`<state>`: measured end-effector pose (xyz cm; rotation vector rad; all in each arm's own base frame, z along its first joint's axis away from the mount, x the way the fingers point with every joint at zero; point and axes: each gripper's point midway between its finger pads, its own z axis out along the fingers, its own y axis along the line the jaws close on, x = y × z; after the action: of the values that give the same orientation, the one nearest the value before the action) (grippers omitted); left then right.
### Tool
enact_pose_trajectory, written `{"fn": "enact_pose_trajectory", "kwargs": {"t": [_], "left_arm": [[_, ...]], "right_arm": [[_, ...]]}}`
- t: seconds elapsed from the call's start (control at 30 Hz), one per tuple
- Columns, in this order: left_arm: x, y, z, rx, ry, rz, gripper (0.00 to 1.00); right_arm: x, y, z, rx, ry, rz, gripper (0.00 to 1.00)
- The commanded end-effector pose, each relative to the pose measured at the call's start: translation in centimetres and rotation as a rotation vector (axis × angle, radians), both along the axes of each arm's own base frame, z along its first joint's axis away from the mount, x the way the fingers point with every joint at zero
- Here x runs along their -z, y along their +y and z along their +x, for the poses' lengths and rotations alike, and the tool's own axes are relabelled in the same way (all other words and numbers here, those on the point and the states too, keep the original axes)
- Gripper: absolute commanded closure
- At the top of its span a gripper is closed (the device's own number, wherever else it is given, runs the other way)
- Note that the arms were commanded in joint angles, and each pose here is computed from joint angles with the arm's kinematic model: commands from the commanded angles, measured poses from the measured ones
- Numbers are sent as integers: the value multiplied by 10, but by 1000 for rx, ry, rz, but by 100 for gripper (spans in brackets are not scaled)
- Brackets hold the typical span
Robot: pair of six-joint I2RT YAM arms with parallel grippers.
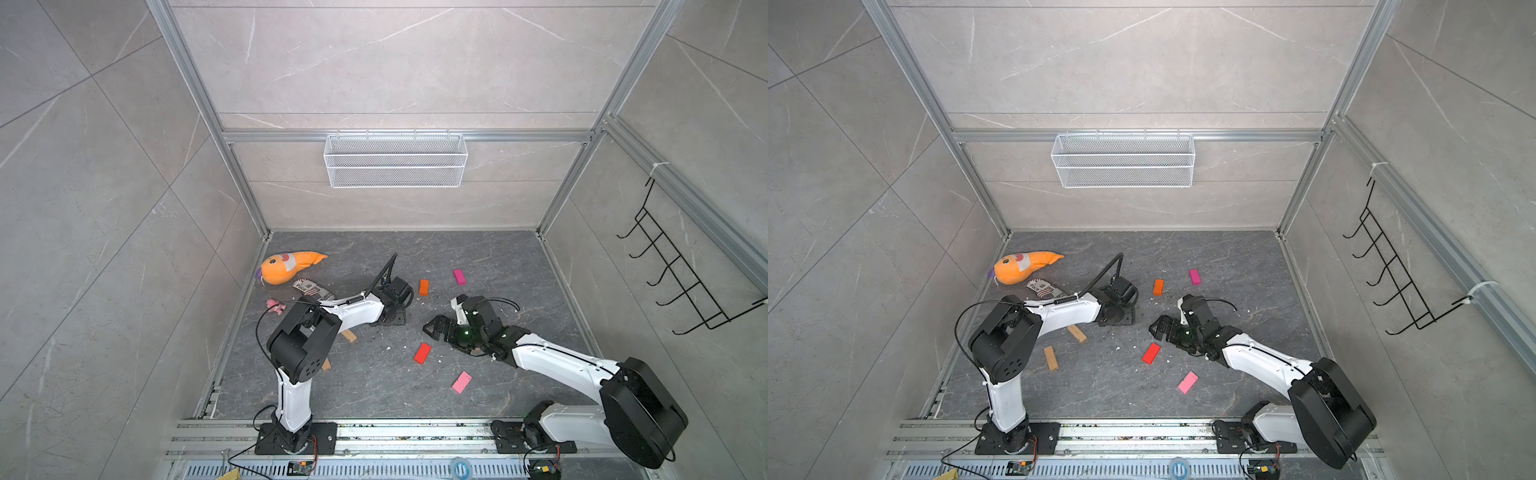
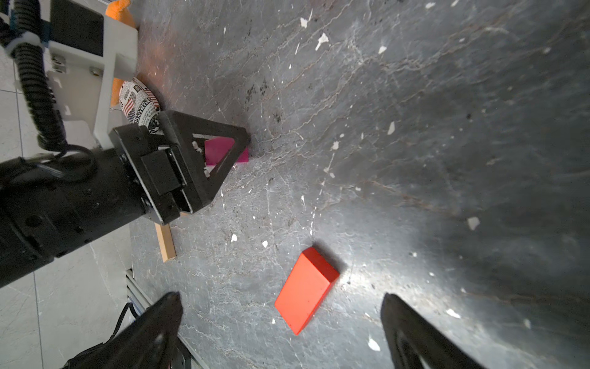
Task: Assemble the letter p with building blocks
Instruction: Move the building block to the center of the board, then pick up the building block from the center of the board.
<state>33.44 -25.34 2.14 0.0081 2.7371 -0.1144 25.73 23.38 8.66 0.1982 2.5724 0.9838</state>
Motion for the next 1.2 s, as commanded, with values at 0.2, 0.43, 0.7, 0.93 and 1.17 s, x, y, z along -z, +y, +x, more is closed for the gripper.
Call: {"fn": "enact_pose_trajectory", "kwargs": {"t": [0.2, 0.43, 0.7, 0.93, 1.17], "left_arm": [[2, -2, -6, -3, 43, -2, 18], [-40, -13, 1, 24, -27, -79, 0], [-135, -7, 6, 67, -207, -175, 0], [-213, 39, -12, 100, -397, -302, 0], [-235, 91, -41, 186, -579, -190, 0]], "right_arm": [[3, -2, 0, 14, -6, -10, 0], [-8, -6, 6, 5, -56, -58, 0], [-27, -16, 27, 17, -110, -189, 0], [-28, -14, 61, 33, -114, -304, 0], [-11, -10, 107, 53, -96, -434, 4]]}}
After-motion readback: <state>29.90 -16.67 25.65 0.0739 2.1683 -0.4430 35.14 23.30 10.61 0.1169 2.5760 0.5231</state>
